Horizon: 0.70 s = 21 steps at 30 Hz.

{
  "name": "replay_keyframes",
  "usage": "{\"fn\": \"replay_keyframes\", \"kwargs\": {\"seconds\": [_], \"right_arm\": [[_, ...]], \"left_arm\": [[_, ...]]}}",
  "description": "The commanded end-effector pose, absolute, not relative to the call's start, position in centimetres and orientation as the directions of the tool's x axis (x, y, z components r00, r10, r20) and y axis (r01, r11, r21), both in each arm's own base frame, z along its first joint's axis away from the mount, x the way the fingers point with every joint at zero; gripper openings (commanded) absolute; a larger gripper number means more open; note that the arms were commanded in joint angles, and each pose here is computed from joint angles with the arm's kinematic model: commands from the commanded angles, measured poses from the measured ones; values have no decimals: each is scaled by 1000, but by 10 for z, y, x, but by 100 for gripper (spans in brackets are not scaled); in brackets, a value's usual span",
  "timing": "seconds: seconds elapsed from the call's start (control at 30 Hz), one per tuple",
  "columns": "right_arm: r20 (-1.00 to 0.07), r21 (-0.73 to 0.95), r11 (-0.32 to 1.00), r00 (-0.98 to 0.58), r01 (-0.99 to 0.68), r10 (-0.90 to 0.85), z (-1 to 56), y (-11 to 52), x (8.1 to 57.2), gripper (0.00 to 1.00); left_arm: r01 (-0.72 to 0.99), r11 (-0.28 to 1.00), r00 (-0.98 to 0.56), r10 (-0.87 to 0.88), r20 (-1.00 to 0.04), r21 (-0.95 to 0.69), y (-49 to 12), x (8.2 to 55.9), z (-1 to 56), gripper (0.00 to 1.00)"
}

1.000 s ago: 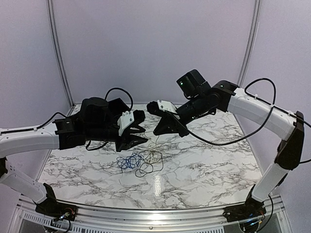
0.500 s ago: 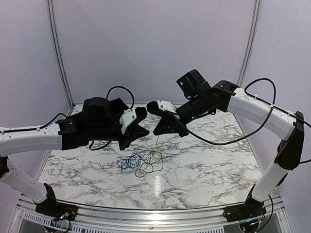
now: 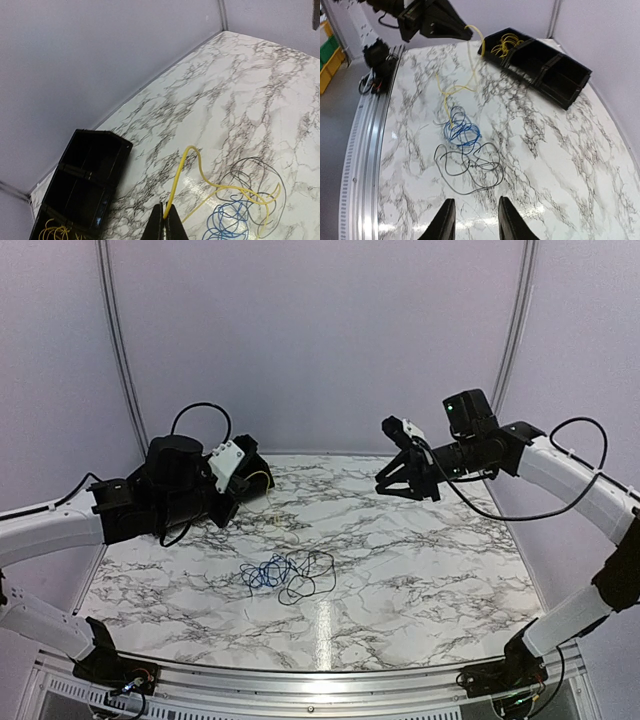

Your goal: Untangle the cables

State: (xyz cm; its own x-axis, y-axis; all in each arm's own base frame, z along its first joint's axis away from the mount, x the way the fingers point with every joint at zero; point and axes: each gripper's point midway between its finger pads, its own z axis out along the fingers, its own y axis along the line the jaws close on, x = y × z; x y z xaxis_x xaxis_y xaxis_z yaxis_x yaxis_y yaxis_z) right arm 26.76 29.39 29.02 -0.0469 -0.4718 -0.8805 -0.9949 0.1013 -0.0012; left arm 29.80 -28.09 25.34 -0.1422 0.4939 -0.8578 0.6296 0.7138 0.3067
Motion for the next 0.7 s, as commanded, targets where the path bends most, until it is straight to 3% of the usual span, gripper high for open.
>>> {"fn": "replay_keyframes", "kwargs": {"seconds": [0.0,0.2,0.3,0.43,0.67], "right_arm": [[-929,18,190,-86,-982,-359,288,271,280,31],[-955,25,349,-125,-937,-268,250,222,291,35],[-937,-58,436,-101,-898,-334,226,201,304,37],[-919,-13,444,-165,-896,-359,214,195,315,37],[-924,-61,443,-117,-894,-363,219,193,312,38]], "left_arm": [[427,852,-306,451,-839,302,-216,310,249,0],[189,923,-395,383,-835,334,-148,325,259,0],[36,920,-417,369,-831,390,-111,334,271,0],[-85,854,-459,424,-781,513,-73,345,281,0],[-206,724,-592,444,-673,659,-11,371,279,0]]}}
